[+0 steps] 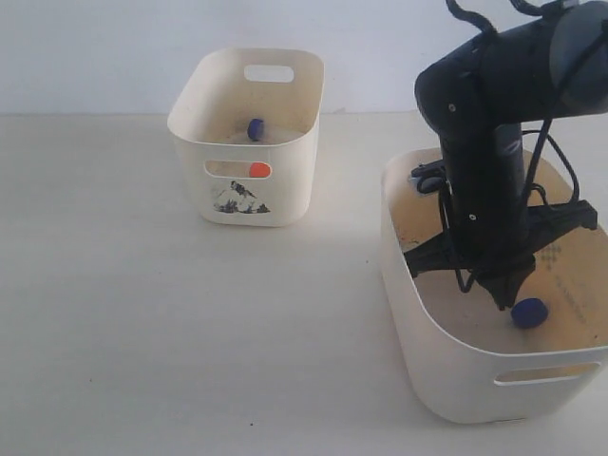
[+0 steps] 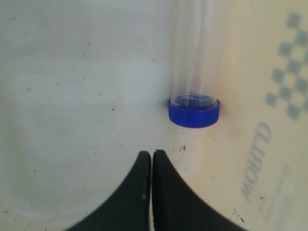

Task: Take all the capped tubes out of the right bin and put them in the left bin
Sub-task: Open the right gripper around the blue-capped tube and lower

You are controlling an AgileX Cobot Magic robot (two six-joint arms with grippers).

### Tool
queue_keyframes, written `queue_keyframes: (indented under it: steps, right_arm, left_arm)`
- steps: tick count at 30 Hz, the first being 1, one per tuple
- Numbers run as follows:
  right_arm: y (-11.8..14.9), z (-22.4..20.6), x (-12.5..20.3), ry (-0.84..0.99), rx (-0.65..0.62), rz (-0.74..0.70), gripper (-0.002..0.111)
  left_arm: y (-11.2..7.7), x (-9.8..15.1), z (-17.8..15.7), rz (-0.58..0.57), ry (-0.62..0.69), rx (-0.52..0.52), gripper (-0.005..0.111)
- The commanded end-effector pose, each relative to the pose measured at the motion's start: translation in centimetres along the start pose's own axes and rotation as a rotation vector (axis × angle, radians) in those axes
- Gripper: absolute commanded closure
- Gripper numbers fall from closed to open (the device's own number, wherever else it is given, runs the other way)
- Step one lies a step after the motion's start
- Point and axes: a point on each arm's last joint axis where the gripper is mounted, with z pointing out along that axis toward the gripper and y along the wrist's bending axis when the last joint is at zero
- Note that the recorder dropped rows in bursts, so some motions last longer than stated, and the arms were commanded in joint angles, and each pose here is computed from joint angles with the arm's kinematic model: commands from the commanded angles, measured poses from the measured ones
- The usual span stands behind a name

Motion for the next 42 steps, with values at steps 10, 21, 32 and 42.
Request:
queue_keyframes:
  steps: [10, 21, 32, 42]
  right_arm:
    - [0.1, 0.1, 0.0, -0.003, 0.011, 0.008, 0.109]
    - [-0.1, 0.1, -0.1, -0.014, 0.03, 0.0, 0.109]
    - [0.2, 0.8, -0.3, 0.009, 0.038, -0.009, 0.109]
    - [0.4, 2.1, -0.6, 0.044, 0.06, -0.045, 0.109]
  left_arm:
    - [0.0, -0.1, 0.0, -0.012, -0.007, 0.002, 0.102]
    - [0.0, -0.1, 0.0, -0.012, -0.007, 0.002, 0.102]
    - [0.0, -0.1, 0.0, -0.012, -0.007, 0.002, 0.102]
    - [0.0, -0.1, 0.0, -0.012, -0.007, 0.002, 0.102]
